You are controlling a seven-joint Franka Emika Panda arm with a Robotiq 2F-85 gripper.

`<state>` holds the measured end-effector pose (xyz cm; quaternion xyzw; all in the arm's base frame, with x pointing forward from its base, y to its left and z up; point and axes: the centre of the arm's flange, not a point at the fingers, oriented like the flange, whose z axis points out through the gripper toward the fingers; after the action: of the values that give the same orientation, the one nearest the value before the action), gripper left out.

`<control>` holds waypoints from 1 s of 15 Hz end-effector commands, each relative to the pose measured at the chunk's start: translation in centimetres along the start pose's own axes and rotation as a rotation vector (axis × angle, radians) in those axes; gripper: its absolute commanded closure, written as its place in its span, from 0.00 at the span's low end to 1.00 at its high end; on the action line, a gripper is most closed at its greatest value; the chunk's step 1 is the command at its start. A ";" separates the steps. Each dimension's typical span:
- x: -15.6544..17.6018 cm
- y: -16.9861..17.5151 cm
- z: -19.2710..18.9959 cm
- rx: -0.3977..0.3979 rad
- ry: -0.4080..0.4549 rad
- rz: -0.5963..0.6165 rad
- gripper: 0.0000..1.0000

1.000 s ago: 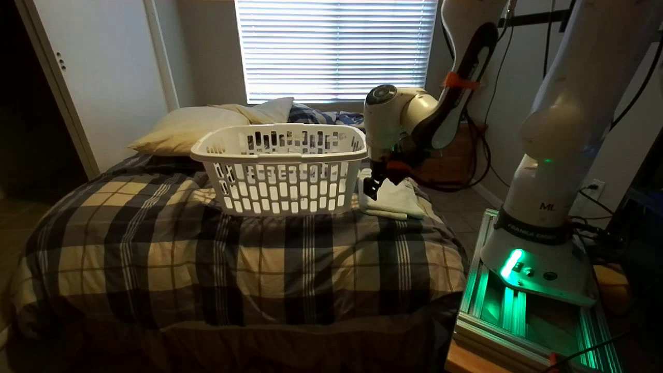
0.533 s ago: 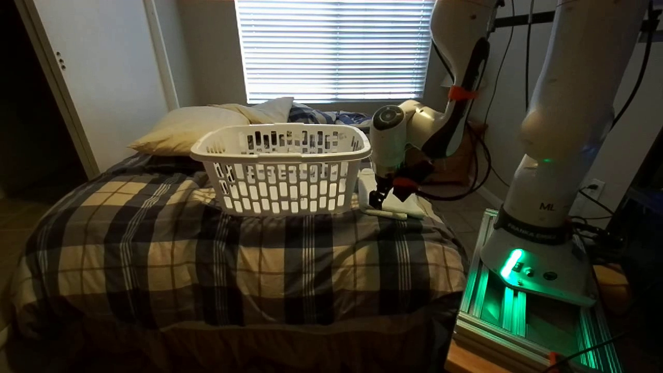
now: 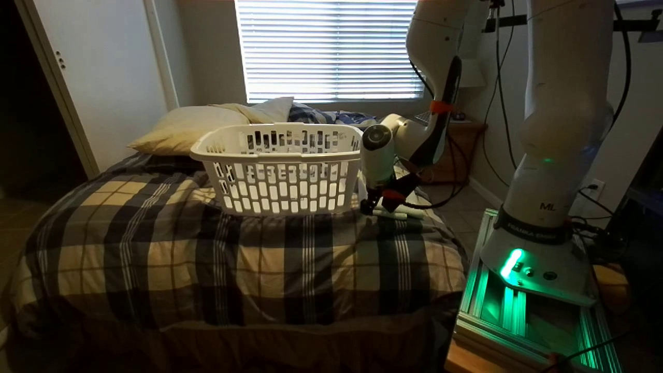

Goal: Hang the towel on the side of the white basket.

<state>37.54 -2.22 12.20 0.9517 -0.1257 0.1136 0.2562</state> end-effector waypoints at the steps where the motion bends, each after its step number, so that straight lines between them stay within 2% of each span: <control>1: 0.4 -1.7 3.0 -0.025 0.027 0.000 0.16; 2: 0.5 -1.8 3.4 -0.031 0.028 0.000 0.28; 4: 0.7 -1.9 4.0 -0.043 0.026 0.002 0.43; 6: 0.8 -1.9 4.4 -0.056 0.024 -0.001 0.56; 11: 0.9 -0.6 2.6 -0.063 -0.008 0.058 0.91; 14: 0.3 -0.4 0.8 -0.054 -0.077 0.080 0.96; 15: 0.1 -0.3 0.1 -0.054 -0.106 0.089 0.94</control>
<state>39.18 -3.19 9.42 0.9408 -0.1658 0.0960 0.2796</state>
